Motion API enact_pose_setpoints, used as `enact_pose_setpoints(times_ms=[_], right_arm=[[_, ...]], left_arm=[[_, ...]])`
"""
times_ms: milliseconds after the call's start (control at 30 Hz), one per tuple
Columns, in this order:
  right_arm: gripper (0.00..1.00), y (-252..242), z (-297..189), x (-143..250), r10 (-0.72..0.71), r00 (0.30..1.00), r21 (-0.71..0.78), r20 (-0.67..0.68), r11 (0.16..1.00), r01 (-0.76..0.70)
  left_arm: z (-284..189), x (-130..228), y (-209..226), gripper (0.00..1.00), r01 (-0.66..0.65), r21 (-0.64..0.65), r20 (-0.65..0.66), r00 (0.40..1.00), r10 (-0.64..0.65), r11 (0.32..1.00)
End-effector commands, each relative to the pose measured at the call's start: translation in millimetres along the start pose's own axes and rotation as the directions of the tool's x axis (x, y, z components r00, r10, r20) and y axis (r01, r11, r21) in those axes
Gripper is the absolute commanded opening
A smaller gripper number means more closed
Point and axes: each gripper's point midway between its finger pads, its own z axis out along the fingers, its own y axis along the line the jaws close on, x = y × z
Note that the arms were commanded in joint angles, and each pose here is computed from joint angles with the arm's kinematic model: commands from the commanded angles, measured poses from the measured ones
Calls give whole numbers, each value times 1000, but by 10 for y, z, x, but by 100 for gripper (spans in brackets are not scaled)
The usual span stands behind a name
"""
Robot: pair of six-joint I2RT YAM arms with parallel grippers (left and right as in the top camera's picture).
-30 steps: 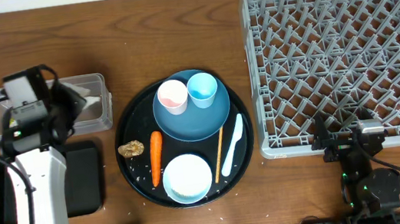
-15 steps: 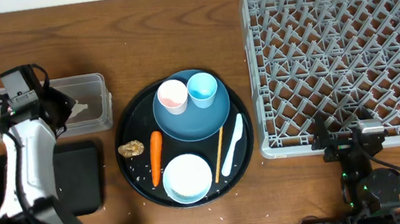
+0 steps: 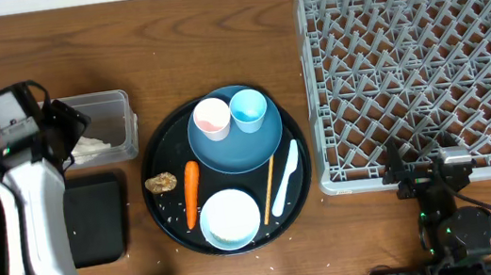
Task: Sort waste into correct bins and load items into the dishwasher rack
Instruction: 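Carry the tissue with the left gripper and drop it in the bin, then lower the left gripper onto the brown mushroom and grasp it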
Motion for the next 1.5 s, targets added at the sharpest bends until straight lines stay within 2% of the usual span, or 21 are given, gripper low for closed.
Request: enact_pose_setpoints(times_ms=[0, 167, 267, 467, 633, 667, 1067, 1233, 1467], right_arm=[[99, -22, -2, 1, 5, 1000, 11, 3, 1000, -5], [99, -22, -2, 1, 5, 1000, 11, 3, 1000, -5], [99, -22, -2, 1, 5, 1000, 11, 3, 1000, -5], [99, -22, -2, 0, 5, 1000, 11, 4, 1000, -5], [99, -22, -2, 1, 5, 1000, 11, 3, 1000, -5], [99, -22, -2, 1, 5, 1000, 11, 3, 1000, -5], [99, -22, -2, 1, 5, 1000, 11, 3, 1000, -5], [99, -22, -2, 1, 5, 1000, 11, 3, 1000, -5], [99, -22, -2, 0, 5, 1000, 11, 4, 1000, -5]], left_arm=[[-364, 51, -128, 81, -15, 94, -14, 1000, 16, 995], [-712, 613, -55, 81, -97, 113, -186, 976, 117, 989], [-843, 1000, 2, 81, -221, 110, -291, 925, 244, 969], [-822, 1413, 114, 81, -383, 55, -376, 848, 375, 922], [-735, 1535, 145, 81, -422, 24, -393, 829, 397, 906], [-725, 1546, 145, 78, -424, 24, -396, 828, 398, 905], [-431, 1772, 264, 73, -408, -21, -480, 805, 349, 913], [-237, 1845, 265, 58, -400, -5, -466, 812, 352, 916], [-193, 1869, 223, 55, -389, 18, -462, 814, 353, 921]])
